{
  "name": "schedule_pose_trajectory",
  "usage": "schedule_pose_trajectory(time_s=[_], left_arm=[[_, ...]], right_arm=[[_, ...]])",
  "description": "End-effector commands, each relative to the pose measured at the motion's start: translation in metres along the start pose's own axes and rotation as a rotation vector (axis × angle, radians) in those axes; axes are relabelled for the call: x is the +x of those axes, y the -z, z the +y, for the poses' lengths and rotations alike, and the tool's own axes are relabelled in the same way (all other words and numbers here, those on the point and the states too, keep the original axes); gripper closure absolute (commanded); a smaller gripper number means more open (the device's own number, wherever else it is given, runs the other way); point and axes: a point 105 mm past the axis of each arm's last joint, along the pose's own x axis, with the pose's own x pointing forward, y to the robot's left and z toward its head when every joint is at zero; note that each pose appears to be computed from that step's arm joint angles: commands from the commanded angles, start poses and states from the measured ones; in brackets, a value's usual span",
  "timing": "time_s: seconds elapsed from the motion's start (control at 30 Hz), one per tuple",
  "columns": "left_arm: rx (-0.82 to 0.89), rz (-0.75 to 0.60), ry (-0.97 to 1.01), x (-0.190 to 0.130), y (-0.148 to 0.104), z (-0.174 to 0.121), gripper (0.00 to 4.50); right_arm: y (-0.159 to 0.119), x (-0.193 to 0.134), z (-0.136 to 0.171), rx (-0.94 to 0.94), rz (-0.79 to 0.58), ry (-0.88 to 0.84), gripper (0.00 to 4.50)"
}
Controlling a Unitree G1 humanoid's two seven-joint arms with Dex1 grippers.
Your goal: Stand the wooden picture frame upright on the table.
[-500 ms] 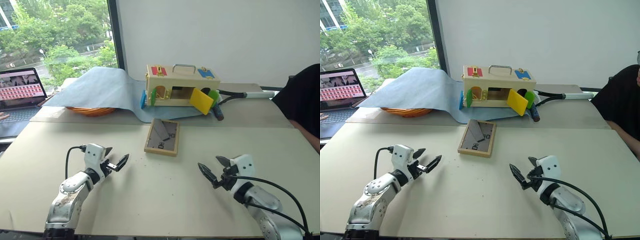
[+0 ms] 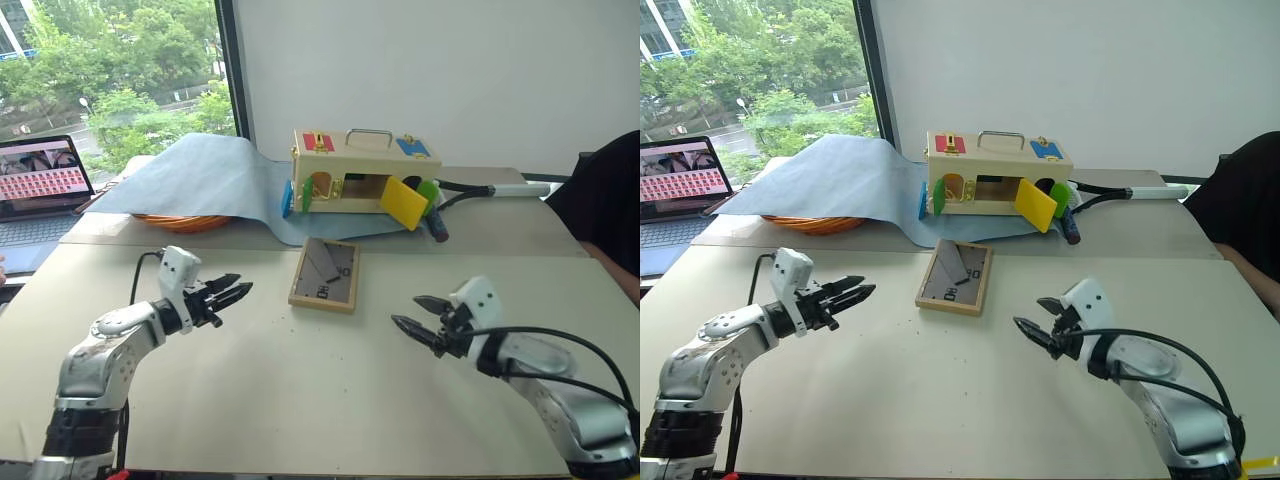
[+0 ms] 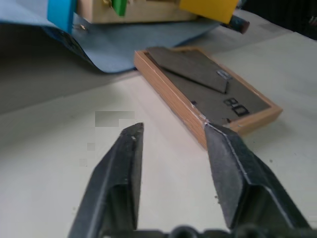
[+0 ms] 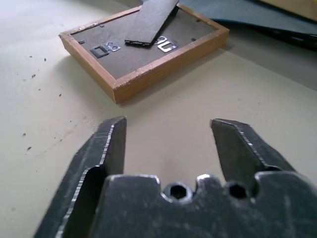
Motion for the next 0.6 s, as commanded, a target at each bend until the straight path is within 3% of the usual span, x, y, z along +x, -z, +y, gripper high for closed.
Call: schedule_pose_trajectory(time_s=[0.03, 0.07, 0.2, 0.43, 0.6], left_arm=[[0.062, 0.031, -0.020, 0.025, -0.002, 0.005, 4.30], [0.071, 0.043, -0.025, 0.033, 0.000, 0.006, 4.50], [0.100, 0.086, -0.069, 0.060, 0.011, 0.011, 4.50], [0.110, 0.098, -0.063, 0.104, 0.021, -0.002, 4.50], [0.103, 0.096, 0.000, 0.116, 0.023, -0.018, 4.50]], right_arm=[[-0.013, 0.015, -0.021, -0.025, -0.015, 0.077, 2.85], [-0.012, 0.021, -0.024, -0.026, -0.007, 0.086, 3.20], [-0.008, 0.047, -0.032, -0.035, 0.034, 0.095, 4.47], [0.006, 0.097, -0.031, -0.071, 0.095, 0.062, 4.47], [0.009, 0.121, -0.016, -0.066, 0.088, -0.010, 4.47]])
